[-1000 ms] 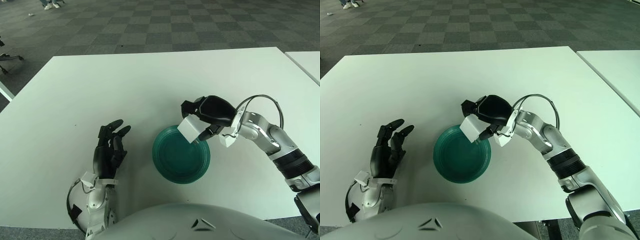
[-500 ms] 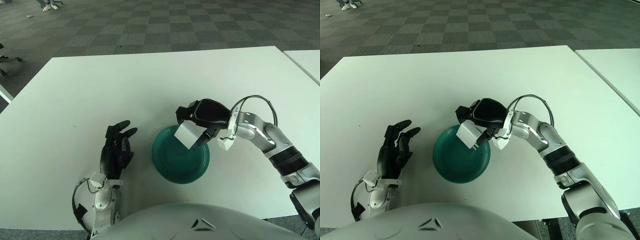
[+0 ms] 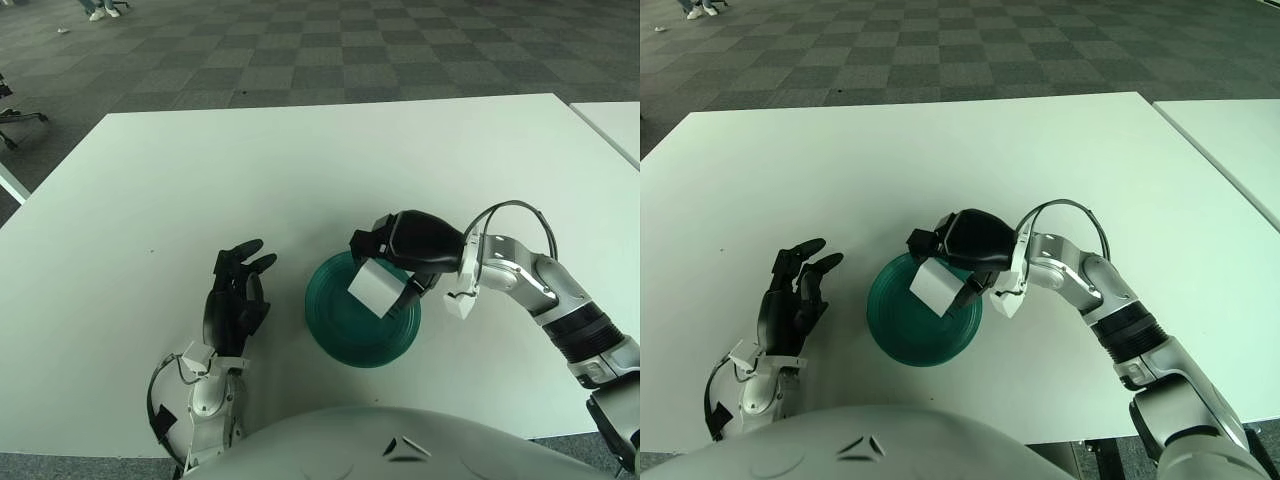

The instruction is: Put the charger into the plate.

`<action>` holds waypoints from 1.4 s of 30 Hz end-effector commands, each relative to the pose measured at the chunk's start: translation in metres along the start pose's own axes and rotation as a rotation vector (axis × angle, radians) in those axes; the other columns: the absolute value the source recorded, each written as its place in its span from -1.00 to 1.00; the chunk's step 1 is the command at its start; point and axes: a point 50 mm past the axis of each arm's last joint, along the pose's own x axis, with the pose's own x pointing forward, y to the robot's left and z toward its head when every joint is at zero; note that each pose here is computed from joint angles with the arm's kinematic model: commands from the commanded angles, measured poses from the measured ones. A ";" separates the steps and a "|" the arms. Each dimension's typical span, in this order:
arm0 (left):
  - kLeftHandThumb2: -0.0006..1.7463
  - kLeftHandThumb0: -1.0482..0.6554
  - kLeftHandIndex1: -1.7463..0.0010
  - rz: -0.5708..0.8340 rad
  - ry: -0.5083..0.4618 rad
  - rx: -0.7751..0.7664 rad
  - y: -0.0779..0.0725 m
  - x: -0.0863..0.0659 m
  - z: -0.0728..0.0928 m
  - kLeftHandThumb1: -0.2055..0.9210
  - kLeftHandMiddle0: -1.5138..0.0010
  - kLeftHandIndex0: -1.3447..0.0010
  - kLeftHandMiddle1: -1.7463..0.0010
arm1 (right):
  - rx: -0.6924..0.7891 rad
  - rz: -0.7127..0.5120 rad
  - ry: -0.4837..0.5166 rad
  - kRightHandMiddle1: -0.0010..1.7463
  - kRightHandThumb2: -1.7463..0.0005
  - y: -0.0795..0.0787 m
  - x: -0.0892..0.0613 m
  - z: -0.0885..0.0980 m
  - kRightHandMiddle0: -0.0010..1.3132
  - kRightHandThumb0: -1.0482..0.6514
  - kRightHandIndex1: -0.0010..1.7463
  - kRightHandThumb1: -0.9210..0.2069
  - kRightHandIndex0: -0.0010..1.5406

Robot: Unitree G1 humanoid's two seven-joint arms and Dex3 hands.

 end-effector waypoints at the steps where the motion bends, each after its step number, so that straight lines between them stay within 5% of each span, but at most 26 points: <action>1: -0.31 -0.71 -0.42 0.052 0.120 -0.093 -0.009 -0.012 -0.024 1.00 0.59 0.74 -0.20 | -0.021 -0.005 -0.037 1.00 -0.08 -0.001 0.003 0.003 -0.40 -0.24 1.00 -0.44 0.07; 10: -0.33 -0.71 -0.41 0.068 0.116 -0.113 -0.011 -0.010 -0.025 1.00 0.60 0.74 -0.18 | -0.051 -0.026 -0.036 1.00 -0.01 0.003 0.002 0.007 -0.45 -0.23 1.00 -0.53 -0.04; 13: -0.33 -0.71 -0.40 0.074 0.113 -0.117 -0.012 -0.010 -0.025 1.00 0.60 0.75 -0.18 | -0.057 -0.021 -0.033 1.00 0.05 0.003 0.001 0.008 -0.49 -0.22 1.00 -0.60 -0.16; 16: -0.34 -0.70 -0.39 0.077 0.110 -0.121 -0.012 -0.009 -0.025 1.00 0.60 0.77 -0.17 | -0.074 -0.009 -0.033 1.00 0.25 0.002 0.000 0.009 -0.60 -0.20 0.95 -0.82 -0.51; 19: -0.33 -0.70 -0.38 0.077 0.107 -0.122 -0.013 -0.009 -0.025 1.00 0.59 0.79 -0.17 | -0.103 0.012 -0.036 1.00 0.36 0.002 -0.001 0.009 -0.67 -0.19 0.46 -0.94 -0.61; 22: -0.33 -0.71 -0.37 0.077 0.104 -0.123 -0.013 -0.009 -0.026 1.00 0.60 0.80 -0.16 | -0.136 0.026 -0.037 0.48 0.23 0.001 -0.002 0.008 -0.91 -0.54 -0.05 -0.98 -0.64; 28: -0.33 -0.72 -0.39 0.084 0.105 -0.121 -0.014 -0.009 -0.026 1.00 0.63 0.75 -0.12 | -0.154 0.030 -0.021 -0.18 0.06 0.003 -0.004 0.007 -0.99 -0.74 -0.67 -1.00 -0.66; 34: -0.35 -0.72 -0.42 0.095 0.109 -0.118 -0.015 -0.010 -0.026 1.00 0.66 0.72 -0.09 | -0.120 0.008 0.011 -0.64 -0.02 0.002 -0.002 0.006 -1.00 -0.88 -0.91 -1.00 -0.79; 42: -0.38 -0.74 -0.43 0.101 0.120 -0.129 -0.017 -0.010 -0.025 1.00 0.69 0.73 -0.09 | -0.064 -0.024 0.052 -0.87 -0.06 0.001 -0.002 0.004 -1.00 -0.98 -0.99 -1.00 -0.92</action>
